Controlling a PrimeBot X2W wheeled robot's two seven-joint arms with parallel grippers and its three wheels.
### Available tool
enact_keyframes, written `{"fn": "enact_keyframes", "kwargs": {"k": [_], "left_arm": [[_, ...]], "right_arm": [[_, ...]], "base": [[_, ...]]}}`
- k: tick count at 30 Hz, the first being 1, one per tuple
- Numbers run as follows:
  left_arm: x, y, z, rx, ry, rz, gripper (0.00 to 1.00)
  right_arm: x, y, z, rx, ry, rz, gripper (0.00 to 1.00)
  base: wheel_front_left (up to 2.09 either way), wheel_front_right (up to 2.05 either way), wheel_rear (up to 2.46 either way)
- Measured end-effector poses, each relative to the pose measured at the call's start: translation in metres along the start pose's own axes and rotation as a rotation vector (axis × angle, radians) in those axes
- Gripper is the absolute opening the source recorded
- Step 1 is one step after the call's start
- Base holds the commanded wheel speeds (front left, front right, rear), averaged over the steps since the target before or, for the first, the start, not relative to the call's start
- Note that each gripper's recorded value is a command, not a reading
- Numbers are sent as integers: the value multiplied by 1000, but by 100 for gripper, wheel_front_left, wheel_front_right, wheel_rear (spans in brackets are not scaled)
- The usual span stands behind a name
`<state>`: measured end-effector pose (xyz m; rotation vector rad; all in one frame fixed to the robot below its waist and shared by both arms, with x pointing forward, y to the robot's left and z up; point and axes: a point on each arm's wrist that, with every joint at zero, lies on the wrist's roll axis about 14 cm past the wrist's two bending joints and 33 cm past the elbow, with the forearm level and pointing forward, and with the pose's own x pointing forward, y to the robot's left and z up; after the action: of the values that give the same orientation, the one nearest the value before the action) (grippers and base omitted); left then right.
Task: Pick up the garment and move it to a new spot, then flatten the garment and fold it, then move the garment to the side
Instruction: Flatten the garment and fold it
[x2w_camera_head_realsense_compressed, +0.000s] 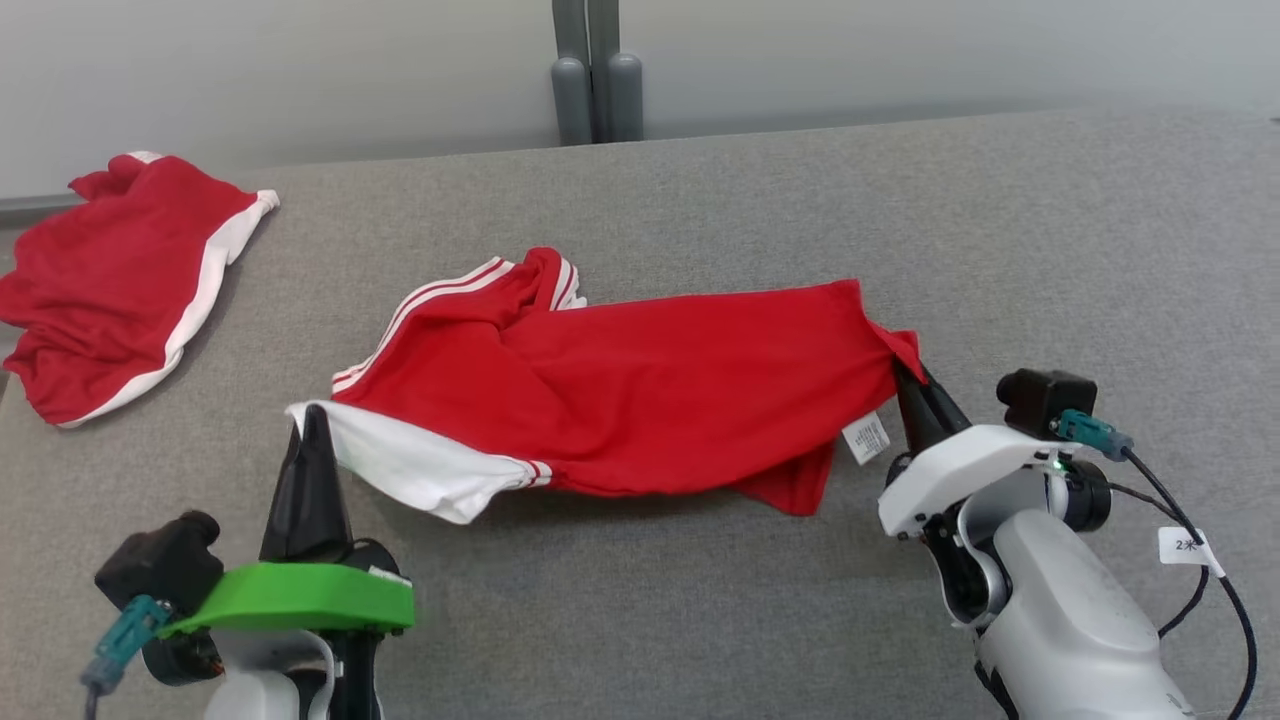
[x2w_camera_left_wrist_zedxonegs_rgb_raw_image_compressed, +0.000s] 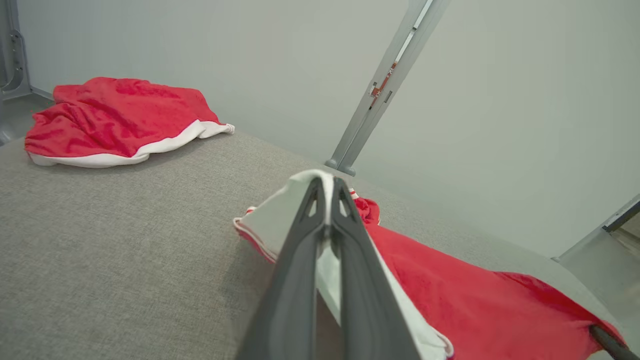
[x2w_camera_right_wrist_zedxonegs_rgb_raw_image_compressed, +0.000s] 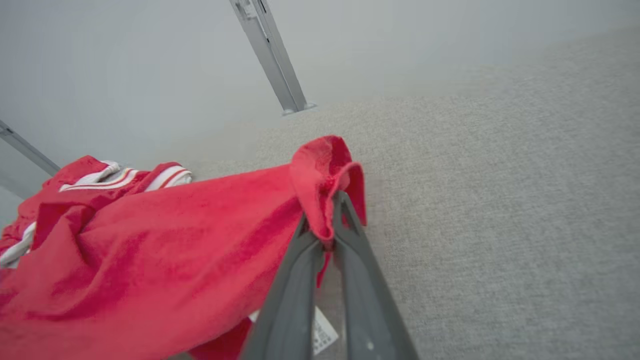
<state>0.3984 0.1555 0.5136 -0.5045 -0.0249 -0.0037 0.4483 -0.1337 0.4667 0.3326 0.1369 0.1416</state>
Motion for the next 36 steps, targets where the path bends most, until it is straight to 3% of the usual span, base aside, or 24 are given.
{"fn": "enact_keyframes", "kwargs": {"k": [9,22,30,36], "left_arm": [[3,-77,111,-127,-291,-254,0],[-51,-174,241,-86,-602,-607,0],[-64,-207,274,-32,-674,-724,0],[-20,-214,265,1,-599,-717,0]], "right_arm": [[-27,23,108,119,-253,116,0],[-135,38,245,120,-607,234,0],[-174,36,283,60,-703,216,0],[-137,32,276,94,-606,225,0]], "base": [[0,0,0],[0,0,0],[0,0,0],[0,0,0]]}}
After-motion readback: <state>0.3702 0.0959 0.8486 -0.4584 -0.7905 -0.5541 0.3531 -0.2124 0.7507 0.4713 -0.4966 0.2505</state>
